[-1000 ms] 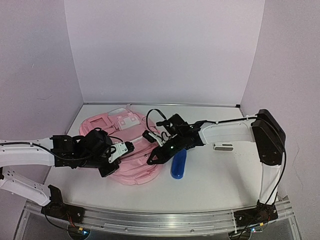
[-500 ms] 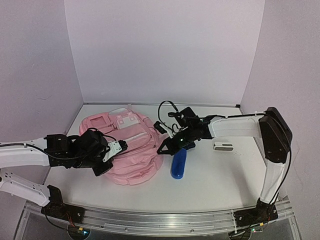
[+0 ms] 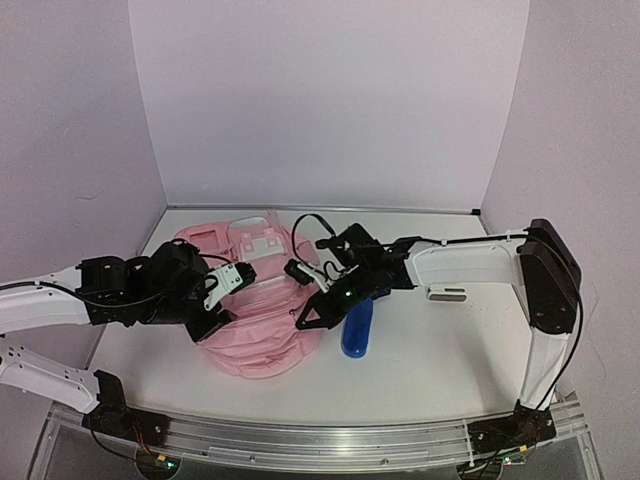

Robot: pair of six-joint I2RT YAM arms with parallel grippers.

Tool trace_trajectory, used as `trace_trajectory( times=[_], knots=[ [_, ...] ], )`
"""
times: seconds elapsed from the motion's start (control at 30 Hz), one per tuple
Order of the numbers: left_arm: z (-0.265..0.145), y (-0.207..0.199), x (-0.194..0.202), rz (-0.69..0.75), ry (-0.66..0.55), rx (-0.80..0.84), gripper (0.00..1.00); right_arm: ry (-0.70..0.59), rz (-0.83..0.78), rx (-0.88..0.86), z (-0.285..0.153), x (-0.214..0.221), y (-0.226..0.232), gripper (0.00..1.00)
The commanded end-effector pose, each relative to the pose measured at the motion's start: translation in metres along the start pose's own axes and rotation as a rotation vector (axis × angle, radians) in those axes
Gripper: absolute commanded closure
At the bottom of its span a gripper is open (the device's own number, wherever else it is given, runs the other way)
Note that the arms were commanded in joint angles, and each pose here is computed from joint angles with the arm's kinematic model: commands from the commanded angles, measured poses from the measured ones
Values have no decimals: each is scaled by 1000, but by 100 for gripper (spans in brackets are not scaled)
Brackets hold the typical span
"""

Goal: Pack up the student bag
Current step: Zip the student bag at the center of the board.

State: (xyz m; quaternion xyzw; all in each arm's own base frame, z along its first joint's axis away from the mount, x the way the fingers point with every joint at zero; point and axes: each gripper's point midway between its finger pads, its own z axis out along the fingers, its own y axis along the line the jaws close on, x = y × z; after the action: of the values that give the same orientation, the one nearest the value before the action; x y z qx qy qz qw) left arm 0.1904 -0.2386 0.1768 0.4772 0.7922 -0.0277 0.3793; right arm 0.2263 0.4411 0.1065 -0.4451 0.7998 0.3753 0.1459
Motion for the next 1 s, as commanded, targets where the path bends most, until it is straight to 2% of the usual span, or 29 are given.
trace_trajectory(
  times=[0.0,0.27,0.33,0.4,0.5,0.73,0.97],
  knots=[
    [8,-21,-45,21,-127,96,50,-50,-43,-108,-13,-28,45,100],
    [50,-41,-45,109,-88,130,52,-55,-43,-105,-16,-29,47,100],
    [59,-39,-36,124,-41,100,62,-53,-44,-102,-17,-27,46,100],
    [64,-37,-24,134,13,82,82,-54,-41,-96,-19,-26,43,100],
    [60,-33,-12,126,60,66,98,-63,-19,-72,-28,-25,26,100],
    [18,-12,-6,68,12,14,100,-45,12,74,-46,-11,-50,100],
    [-3,-8,2,46,12,31,100,-56,30,208,-45,-29,-108,100]
  ],
)
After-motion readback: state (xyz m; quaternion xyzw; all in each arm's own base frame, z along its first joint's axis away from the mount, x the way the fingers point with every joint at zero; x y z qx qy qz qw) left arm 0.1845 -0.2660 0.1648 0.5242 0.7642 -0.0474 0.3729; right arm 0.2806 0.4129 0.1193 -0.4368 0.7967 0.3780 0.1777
